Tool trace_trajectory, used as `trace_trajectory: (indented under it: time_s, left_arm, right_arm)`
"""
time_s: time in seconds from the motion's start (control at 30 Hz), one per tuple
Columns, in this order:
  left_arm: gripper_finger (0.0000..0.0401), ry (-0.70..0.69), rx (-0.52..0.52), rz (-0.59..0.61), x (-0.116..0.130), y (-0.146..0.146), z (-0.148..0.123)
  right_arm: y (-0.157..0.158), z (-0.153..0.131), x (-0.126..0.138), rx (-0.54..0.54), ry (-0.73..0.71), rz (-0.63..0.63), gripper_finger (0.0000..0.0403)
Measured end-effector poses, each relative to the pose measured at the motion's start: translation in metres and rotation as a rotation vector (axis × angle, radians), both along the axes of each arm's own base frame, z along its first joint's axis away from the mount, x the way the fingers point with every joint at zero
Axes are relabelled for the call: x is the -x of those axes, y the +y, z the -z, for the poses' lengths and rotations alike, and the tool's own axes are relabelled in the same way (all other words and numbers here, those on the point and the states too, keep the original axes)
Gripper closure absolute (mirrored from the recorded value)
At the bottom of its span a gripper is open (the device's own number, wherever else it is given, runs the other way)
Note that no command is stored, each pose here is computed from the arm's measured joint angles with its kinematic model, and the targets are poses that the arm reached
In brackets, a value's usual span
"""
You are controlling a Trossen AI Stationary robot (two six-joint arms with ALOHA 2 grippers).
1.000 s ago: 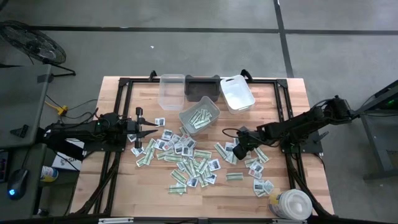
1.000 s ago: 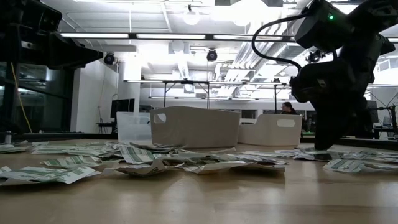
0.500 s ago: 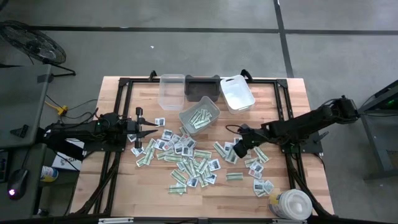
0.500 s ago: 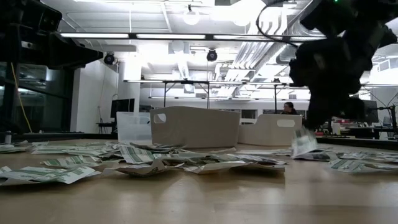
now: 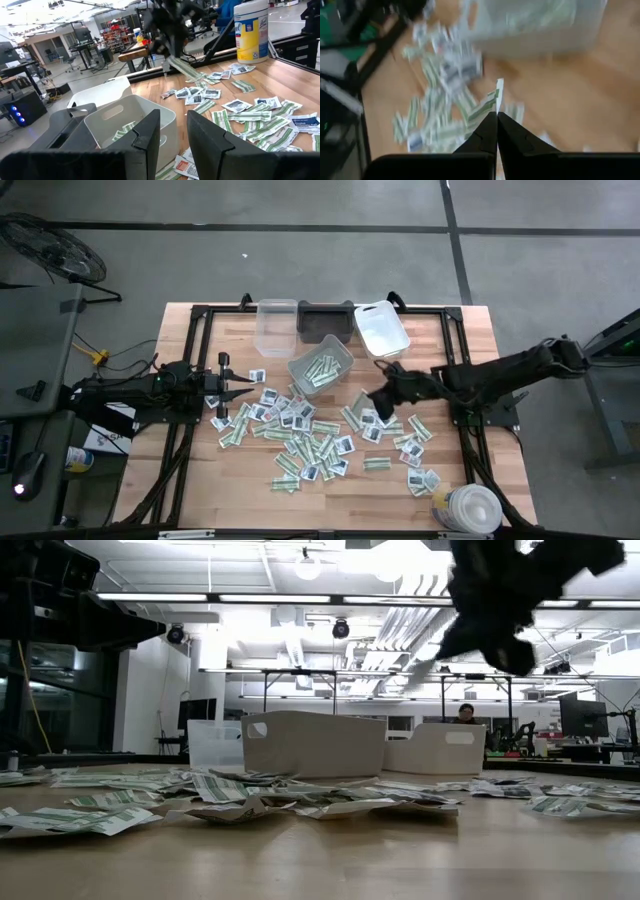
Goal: Pick & Place First Aid Supplies
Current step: Put the bandage pack into the gray bin
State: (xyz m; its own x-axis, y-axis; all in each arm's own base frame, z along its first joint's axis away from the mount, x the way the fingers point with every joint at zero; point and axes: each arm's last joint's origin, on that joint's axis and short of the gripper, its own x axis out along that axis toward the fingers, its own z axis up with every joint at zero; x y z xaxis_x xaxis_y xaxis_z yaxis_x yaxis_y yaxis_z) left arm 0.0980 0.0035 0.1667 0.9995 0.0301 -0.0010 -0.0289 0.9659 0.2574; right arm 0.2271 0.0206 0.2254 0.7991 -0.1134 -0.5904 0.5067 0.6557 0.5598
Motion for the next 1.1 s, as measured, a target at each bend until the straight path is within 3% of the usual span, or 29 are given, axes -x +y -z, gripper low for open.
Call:
trace_trajectory:
  time_s: [0.23, 0.63, 0.87, 1.1]
  left_arm:
    - [0.0305, 0.000, 0.000, 0.000, 0.000, 0.000, 0.000]
    - [0.0305, 0.000, 0.000, 0.000, 0.000, 0.000, 0.000]
    - [0.0305, 0.000, 0.000, 0.000, 0.000, 0.000, 0.000]
    - [0.0305, 0.000, 0.000, 0.000, 0.000, 0.000, 0.000]
  right_arm:
    - [-0.025, -0.028, -0.036, 0.130, -0.021, -0.013, 0.0403]
    - [-0.076, -0.024, -0.111, 0.145, 0.051, 0.018, 0.0403]
    - [-0.086, -0.001, -0.126, 0.106, 0.110, 0.025, 0.0403]
    - [-0.093, 0.006, -0.124, 0.102, 0.161, 0.054, 0.0402]
